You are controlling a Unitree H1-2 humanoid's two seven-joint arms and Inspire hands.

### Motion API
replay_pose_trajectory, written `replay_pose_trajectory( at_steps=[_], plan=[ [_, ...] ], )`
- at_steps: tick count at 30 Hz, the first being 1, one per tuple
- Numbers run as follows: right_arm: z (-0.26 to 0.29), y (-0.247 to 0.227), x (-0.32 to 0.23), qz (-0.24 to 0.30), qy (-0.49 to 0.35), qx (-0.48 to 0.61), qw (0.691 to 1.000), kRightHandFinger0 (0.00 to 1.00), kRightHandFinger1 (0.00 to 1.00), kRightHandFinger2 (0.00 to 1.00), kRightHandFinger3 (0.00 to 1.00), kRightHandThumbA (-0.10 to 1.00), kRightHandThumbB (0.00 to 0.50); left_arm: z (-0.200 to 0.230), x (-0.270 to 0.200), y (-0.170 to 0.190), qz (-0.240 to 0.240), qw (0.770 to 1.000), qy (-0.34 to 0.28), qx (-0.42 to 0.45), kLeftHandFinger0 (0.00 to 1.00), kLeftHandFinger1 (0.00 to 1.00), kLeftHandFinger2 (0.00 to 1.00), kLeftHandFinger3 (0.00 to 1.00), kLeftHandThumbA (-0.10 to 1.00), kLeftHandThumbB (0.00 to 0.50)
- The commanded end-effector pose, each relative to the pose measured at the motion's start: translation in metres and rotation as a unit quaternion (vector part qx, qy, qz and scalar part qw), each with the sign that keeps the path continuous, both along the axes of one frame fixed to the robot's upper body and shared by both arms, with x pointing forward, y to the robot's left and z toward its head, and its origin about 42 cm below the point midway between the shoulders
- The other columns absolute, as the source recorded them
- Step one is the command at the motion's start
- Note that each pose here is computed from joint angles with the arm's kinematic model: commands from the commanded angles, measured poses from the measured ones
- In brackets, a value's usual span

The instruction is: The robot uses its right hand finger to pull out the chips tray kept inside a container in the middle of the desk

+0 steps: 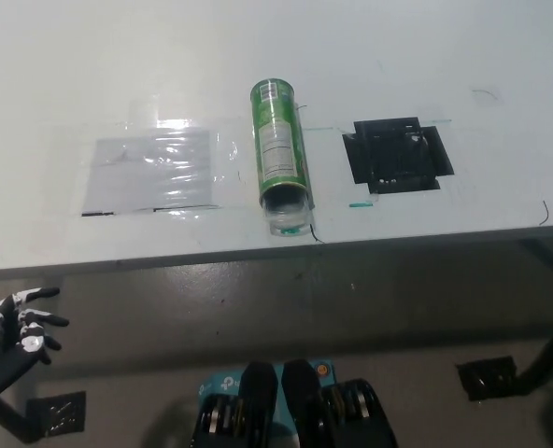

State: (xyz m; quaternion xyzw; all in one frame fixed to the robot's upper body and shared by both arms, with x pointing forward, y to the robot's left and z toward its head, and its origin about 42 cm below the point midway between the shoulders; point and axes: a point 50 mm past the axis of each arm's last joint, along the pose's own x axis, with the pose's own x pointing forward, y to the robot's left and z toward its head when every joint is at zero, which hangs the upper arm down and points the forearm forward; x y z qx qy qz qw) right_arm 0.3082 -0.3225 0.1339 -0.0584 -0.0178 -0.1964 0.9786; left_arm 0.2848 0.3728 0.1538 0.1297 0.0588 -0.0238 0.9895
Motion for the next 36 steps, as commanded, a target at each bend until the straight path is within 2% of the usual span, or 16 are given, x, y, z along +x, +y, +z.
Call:
replay_pose_trajectory(
  at_steps=[1, 4, 7, 9, 11, 12, 14, 20, 21, 23, 25, 27, 29, 31, 32, 36],
  plan=[
    [0.038, 0.001, 0.018, 0.023, -0.056, -0.035, 0.998, 0.0, 0.07, 0.56, 0.73, -0.1, 0.128, 0.012, 0.002, -0.001, -0.009, 1.0, -0.016, -0.005, 0.36, 0.4, 0.52, 0.73, -0.1, 0.146],
    [0.066, 0.009, 0.036, 0.044, -0.085, -0.041, 0.995, 0.02, 0.11, 0.56, 0.73, -0.1, 0.139, 0.013, 0.001, -0.002, -0.01, 1.0, -0.015, -0.004, 0.36, 0.41, 0.52, 0.72, -0.1, 0.127],
    [0.084, 0.016, 0.048, 0.051, -0.1, -0.066, 0.992, 0.02, 0.09, 0.58, 0.73, -0.1, 0.181, 0.013, 0.001, -0.001, -0.01, 1.0, -0.015, -0.005, 0.37, 0.41, 0.52, 0.73, -0.1, 0.125],
    [0.109, 0.03, 0.061, 0.077, -0.128, -0.07, 0.986, 0.0, 0.01, 0.54, 0.72, -0.1, 0.157, 0.012, 0.001, -0.001, -0.008, 1.0, -0.014, -0.002, 0.37, 0.41, 0.52, 0.73, -0.1, 0.133],
    [0.123, 0.041, 0.071, 0.097, -0.143, -0.059, 0.983, 0.03, 0.02, 0.55, 0.72, -0.1, 0.142, 0.011, 0.001, -0.001, -0.012, 1.0, -0.015, -0.002, 0.36, 0.41, 0.51, 0.72, -0.1, 0.128],
    [0.128, 0.046, 0.074, 0.108, -0.15, -0.063, 0.981, 0.0, 0.0, 0.56, 0.73, -0.1, 0.132, 0.011, 0.002, -0.001, -0.011, 1.0, -0.014, -0.001, 0.37, 0.41, 0.51, 0.72, -0.1, 0.126],
    [0.136, 0.06, 0.082, 0.127, -0.153, -0.078, 0.977, 0.01, 0.05, 0.58, 0.75, -0.1, 0.13, 0.011, 0.001, -0.001, -0.011, 1.0, -0.013, -0.005, 0.37, 0.4, 0.5, 0.71, -0.1, 0.126],
    [0.139, 0.094, 0.09, 0.191, -0.149, -0.103, 0.965, 0.0, 0.0, 0.57, 0.76, -0.1, 0.157, 0.011, 0.002, -0.001, -0.01, 1.0, -0.01, -0.002, 0.36, 0.39, 0.49, 0.74, -0.1, 0.137],
    [0.137, 0.106, 0.092, 0.225, -0.145, -0.112, 0.957, 0.0, 0.0, 0.6, 0.78, -0.1, 0.156, 0.011, 0.001, -0.001, -0.009, 1.0, -0.009, -0.004, 0.36, 0.39, 0.49, 0.74, -0.1, 0.137],
    [0.133, 0.117, 0.093, 0.248, -0.144, -0.137, 0.948, 0.0, 0.0, 0.62, 0.77, -0.1, 0.173, 0.011, 0.0, -0.001, -0.01, 1.0, -0.009, -0.004, 0.36, 0.39, 0.5, 0.75, -0.1, 0.132],
    [0.134, 0.127, 0.094, 0.266, -0.145, -0.157, 0.94, 0.02, 0.04, 0.59, 0.75, -0.1, 0.176, 0.011, 0.0, -0.001, -0.01, 1.0, -0.007, 0.003, 0.36, 0.4, 0.51, 0.75, -0.1, 0.13],
    [0.133, 0.133, 0.096, 0.28, -0.147, -0.161, 0.935, 0.09, 0.14, 0.59, 0.75, -0.1, 0.179, 0.011, 0.001, -0.001, -0.009, 1.0, -0.008, 0.0, 0.35, 0.4, 0.51, 0.75, -0.1, 0.133],
    [0.133, 0.138, 0.098, 0.288, -0.143, -0.17, 0.931, 0.11, 0.15, 0.58, 0.75, -0.1, 0.17, 0.011, 0.0, 0.0, -0.011, 1.0, -0.009, 0.005, 0.35, 0.4, 0.52, 0.74, -0.1, 0.134],
    [0.134, 0.147, 0.1, 0.309, -0.138, -0.188, 0.922, 0.0, 0.03, 0.6, 0.76, -0.1, 0.171, 0.011, -0.001, 0.0, -0.011, 1.0, -0.007, 0.005, 0.36, 0.41, 0.53, 0.74, -0.1, 0.139],
    [0.134, 0.149, 0.101, 0.313, -0.135, -0.194, 0.92, 0.0, 0.01, 0.61, 0.76, -0.1, 0.17, 0.011, -0.001, 0.0, -0.011, 1.0, -0.007, 0.007, 0.36, 0.41, 0.53, 0.74, -0.1, 0.137],
    [0.134, 0.164, 0.103, 0.345, -0.128, -0.212, 0.905, 0.0, 0.01, 0.61, 0.75, -0.1, 0.184, 0.011, -0.001, 0.001, -0.008, 1.0, -0.004, 0.001, 0.36, 0.4, 0.52, 0.74, -0.1, 0.134]
  ],
)
